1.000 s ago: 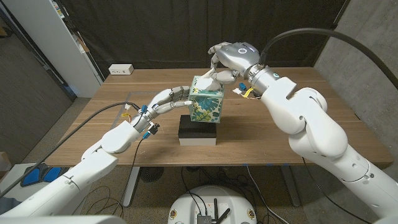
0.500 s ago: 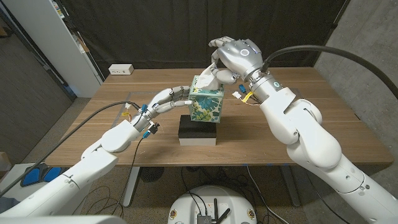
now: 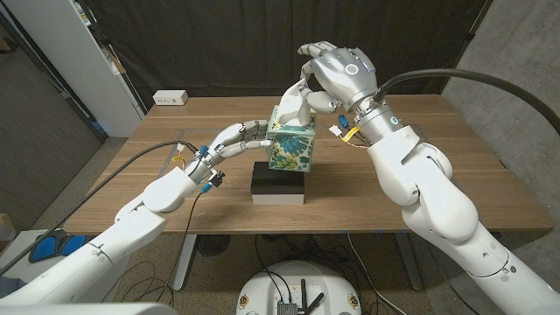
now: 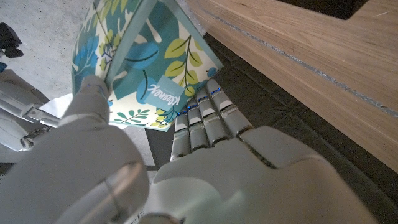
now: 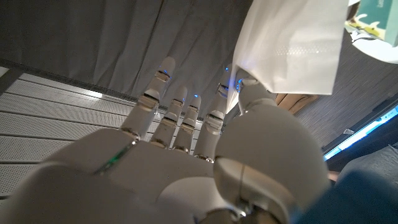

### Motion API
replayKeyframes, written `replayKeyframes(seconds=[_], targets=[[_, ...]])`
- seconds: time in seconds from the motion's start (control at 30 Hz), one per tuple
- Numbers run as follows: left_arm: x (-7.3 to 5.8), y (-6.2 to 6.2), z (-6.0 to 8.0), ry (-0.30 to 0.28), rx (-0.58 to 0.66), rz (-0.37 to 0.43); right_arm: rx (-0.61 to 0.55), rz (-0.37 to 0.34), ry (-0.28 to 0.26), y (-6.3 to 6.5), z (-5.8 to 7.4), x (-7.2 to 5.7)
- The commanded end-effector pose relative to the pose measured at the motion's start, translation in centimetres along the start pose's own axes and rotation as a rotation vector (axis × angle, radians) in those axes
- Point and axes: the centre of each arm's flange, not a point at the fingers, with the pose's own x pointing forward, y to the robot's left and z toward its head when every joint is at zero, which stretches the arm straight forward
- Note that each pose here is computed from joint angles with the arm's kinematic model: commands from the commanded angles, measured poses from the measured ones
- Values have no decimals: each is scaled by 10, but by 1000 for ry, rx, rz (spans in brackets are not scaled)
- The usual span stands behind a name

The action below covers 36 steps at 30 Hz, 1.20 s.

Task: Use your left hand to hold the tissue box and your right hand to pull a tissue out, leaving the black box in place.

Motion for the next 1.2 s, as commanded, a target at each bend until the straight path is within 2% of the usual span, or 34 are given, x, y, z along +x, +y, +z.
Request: replayKeyframes(seconds=[0.03,0.6,0.77,0.9,0.97,1.1,1.2], targets=[[1,1,0,-9,-3,-3,18,-33,33,-9,-3,1],[0,3,3,-13,7,-6,35,-137,100,-16,-17,1],[-2,3,3,-12,3,-5,12,-183,86,-17,-16,-2],[-5,3,5,-15,6,6,14,-186,89,-19,-16,-2],[-8,2,7,-24,6,9,-23,-211,72,-21,-15,-2],[-10,7,7,-18,2,11,-2,-234,48,-24,-14,0],[-6,9,10,-19,24,-9,-10,-264,75,-31,-17,0]])
